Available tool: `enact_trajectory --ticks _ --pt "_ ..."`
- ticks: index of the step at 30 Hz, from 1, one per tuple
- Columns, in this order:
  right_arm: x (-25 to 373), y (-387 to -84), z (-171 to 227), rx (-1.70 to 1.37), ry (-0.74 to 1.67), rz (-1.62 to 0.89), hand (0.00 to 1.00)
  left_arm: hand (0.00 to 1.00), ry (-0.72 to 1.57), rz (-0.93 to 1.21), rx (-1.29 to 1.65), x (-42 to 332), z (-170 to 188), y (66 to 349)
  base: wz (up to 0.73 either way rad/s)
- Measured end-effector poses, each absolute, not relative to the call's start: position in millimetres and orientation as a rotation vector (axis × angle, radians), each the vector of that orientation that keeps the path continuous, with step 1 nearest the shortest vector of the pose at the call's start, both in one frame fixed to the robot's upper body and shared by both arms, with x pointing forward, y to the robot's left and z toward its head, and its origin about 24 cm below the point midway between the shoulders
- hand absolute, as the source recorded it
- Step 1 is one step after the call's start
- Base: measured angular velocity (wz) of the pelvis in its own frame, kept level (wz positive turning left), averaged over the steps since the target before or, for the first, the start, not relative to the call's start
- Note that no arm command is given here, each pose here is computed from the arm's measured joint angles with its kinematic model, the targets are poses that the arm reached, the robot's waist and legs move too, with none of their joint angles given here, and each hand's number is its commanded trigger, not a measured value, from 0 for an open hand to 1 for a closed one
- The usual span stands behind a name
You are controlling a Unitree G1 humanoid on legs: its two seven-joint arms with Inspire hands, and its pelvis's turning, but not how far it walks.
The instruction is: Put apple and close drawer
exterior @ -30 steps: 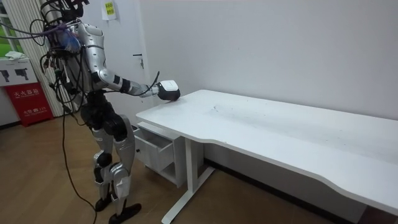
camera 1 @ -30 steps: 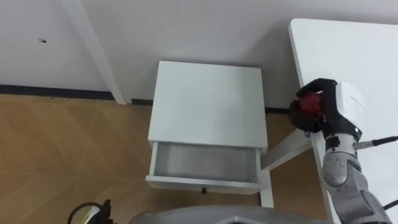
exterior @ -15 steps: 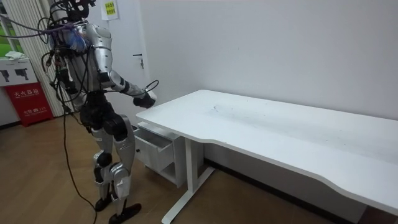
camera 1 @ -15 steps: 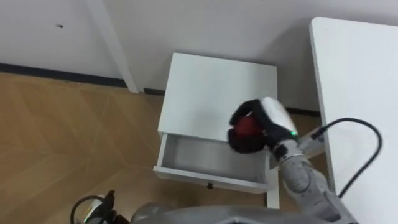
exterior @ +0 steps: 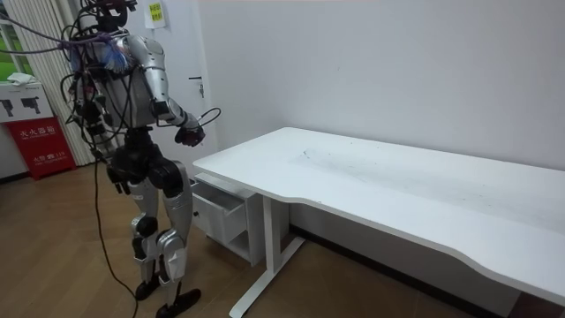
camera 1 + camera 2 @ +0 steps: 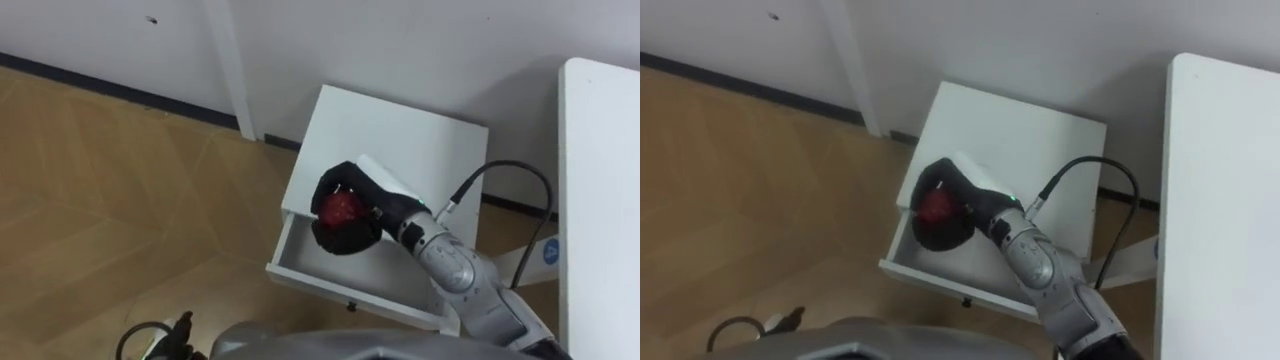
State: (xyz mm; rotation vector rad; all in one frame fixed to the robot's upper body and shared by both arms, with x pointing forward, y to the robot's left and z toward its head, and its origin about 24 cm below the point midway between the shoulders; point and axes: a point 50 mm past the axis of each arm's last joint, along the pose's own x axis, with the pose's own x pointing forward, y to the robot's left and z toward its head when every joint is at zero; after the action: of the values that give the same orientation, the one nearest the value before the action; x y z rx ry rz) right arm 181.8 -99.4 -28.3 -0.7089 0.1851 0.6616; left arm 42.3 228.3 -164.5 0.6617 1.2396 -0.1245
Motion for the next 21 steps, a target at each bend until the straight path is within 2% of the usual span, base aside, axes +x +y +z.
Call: enact_trajectory --ticks 21 --pt "179.6 -99.6 -29.9 -0.655 0.214 0.693 0.0 0.0 1.221 -0.122 0.658 42.7 -163.2 226.4 0.0"
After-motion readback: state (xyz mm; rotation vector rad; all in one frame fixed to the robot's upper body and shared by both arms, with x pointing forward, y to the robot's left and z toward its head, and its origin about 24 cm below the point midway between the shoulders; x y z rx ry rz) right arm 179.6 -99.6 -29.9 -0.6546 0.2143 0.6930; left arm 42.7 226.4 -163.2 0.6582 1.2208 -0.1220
